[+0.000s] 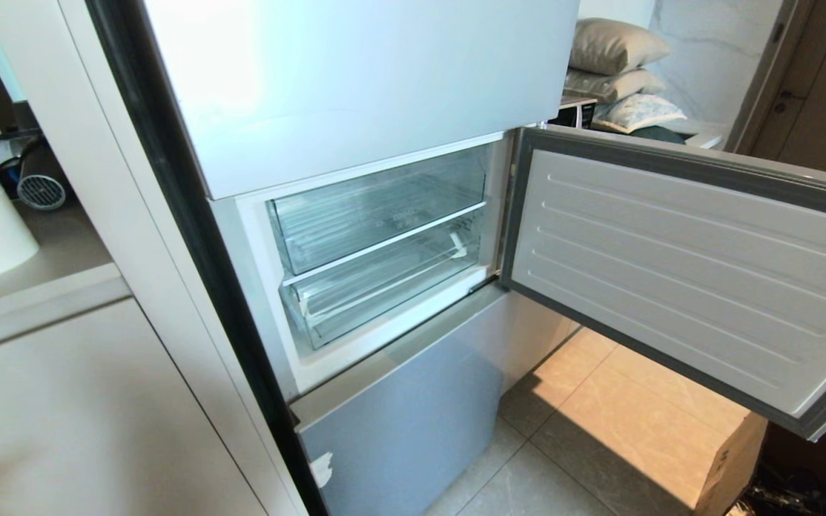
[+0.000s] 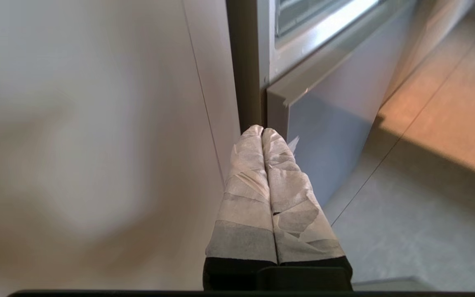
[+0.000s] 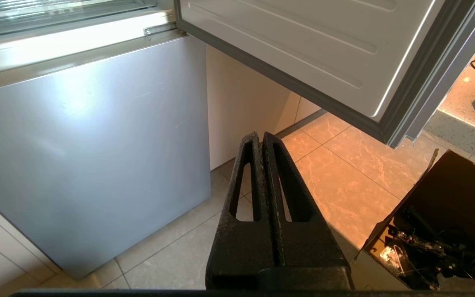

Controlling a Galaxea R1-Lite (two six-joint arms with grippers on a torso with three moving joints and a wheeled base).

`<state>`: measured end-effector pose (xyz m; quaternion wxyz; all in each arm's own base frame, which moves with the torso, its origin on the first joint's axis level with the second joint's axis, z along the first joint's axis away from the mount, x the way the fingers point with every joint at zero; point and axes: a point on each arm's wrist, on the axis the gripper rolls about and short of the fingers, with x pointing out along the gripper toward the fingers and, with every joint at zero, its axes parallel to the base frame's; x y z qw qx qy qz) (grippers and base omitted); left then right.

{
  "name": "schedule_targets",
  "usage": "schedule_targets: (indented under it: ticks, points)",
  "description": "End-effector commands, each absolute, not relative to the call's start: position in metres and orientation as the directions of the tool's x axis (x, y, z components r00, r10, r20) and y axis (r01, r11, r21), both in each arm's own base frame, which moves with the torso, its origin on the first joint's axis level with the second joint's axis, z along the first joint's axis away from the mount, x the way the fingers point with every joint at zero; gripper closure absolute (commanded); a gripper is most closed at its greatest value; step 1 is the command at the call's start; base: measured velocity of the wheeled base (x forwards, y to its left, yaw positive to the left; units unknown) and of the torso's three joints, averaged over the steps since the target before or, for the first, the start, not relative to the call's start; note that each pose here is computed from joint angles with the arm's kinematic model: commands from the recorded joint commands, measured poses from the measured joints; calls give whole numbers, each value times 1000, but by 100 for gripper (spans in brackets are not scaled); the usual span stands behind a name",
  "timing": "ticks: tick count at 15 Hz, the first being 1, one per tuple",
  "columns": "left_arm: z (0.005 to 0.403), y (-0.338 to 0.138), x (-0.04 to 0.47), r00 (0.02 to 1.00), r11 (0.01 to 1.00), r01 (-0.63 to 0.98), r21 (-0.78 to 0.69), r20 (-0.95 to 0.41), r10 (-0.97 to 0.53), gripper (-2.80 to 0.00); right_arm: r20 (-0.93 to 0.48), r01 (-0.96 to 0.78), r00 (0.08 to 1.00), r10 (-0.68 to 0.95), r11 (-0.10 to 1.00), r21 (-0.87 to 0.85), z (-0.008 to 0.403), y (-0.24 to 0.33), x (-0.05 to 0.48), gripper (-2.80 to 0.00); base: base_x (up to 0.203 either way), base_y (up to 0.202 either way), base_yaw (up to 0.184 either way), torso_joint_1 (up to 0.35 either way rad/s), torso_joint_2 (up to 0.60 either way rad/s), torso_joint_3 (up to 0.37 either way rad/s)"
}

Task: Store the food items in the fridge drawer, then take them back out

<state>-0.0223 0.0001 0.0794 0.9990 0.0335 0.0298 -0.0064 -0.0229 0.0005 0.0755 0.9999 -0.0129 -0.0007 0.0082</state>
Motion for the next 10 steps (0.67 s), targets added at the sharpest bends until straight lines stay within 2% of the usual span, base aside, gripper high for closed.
schedule_targets:
  ticks: [1, 10]
  points:
    - [76, 0, -24, 1000, 1000, 3, -4, -26, -3, 0, 0, -17, 1000, 17, 1000, -26, 75, 1, -23, 0, 0, 0, 0, 0, 0, 0]
    - [76, 0, -24, 1000, 1000, 3, 0, -26, -3, 0, 0, -18, 1000, 18, 999, -38, 75, 1, -23, 0, 0, 0, 0, 0, 0, 0]
